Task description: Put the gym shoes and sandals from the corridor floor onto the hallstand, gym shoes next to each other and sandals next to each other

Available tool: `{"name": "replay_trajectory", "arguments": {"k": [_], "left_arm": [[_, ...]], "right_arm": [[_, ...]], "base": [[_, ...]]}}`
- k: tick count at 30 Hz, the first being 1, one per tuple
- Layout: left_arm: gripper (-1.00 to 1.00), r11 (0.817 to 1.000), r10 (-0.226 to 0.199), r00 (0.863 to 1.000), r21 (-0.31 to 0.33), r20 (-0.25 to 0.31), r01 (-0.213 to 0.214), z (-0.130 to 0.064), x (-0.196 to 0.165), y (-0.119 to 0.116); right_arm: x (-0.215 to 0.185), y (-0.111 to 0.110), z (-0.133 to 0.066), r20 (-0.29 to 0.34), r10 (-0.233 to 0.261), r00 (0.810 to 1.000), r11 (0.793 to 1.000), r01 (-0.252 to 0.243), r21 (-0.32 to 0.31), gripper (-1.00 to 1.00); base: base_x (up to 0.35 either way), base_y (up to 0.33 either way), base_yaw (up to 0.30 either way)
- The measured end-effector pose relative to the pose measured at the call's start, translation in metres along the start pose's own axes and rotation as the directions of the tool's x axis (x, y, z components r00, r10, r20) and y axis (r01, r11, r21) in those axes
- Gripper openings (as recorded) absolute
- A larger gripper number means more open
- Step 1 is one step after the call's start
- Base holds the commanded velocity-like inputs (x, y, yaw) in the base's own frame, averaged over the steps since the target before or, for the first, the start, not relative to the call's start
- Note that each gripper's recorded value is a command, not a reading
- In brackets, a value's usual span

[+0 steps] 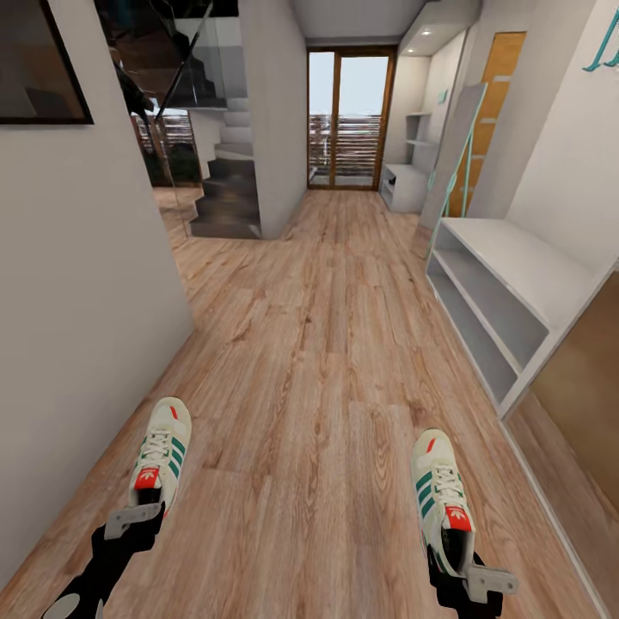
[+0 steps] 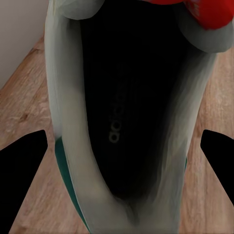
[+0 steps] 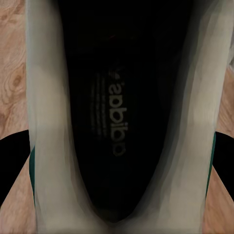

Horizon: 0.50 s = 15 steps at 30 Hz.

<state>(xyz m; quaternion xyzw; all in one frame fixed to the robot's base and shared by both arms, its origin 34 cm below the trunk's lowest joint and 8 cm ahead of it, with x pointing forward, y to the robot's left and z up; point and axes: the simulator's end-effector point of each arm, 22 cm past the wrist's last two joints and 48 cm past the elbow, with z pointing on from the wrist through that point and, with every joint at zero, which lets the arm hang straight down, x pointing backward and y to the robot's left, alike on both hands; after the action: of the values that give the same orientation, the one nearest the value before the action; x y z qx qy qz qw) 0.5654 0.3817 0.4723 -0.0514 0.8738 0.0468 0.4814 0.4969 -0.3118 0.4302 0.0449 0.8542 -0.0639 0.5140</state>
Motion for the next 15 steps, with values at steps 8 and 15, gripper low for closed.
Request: {"name": "replay_trajectory", "arguments": {"k": [8, 15], "left_arm": [[-1.0, 1.0, 0.002, 1.0, -0.002, 0.016, -0.002, 0.003, 0.002, 0.001], [-1.0, 1.0, 0.0, 1.0, -0.001, 0.027, 0.0, 0.007, 0.011, 0.001]], "right_arm": [[0.005, 0.0, 0.003, 0.011, 0.001, 1.0, 1.0, -0.001, 0.0, -1.0], [0.015, 0.001, 0.008, 0.022, 0.003, 1.0, 1.0, -0.003, 0.0, -1.0]], "base": [[0.0, 0.0, 0.0], [0.0, 0.0, 0.0]]}}
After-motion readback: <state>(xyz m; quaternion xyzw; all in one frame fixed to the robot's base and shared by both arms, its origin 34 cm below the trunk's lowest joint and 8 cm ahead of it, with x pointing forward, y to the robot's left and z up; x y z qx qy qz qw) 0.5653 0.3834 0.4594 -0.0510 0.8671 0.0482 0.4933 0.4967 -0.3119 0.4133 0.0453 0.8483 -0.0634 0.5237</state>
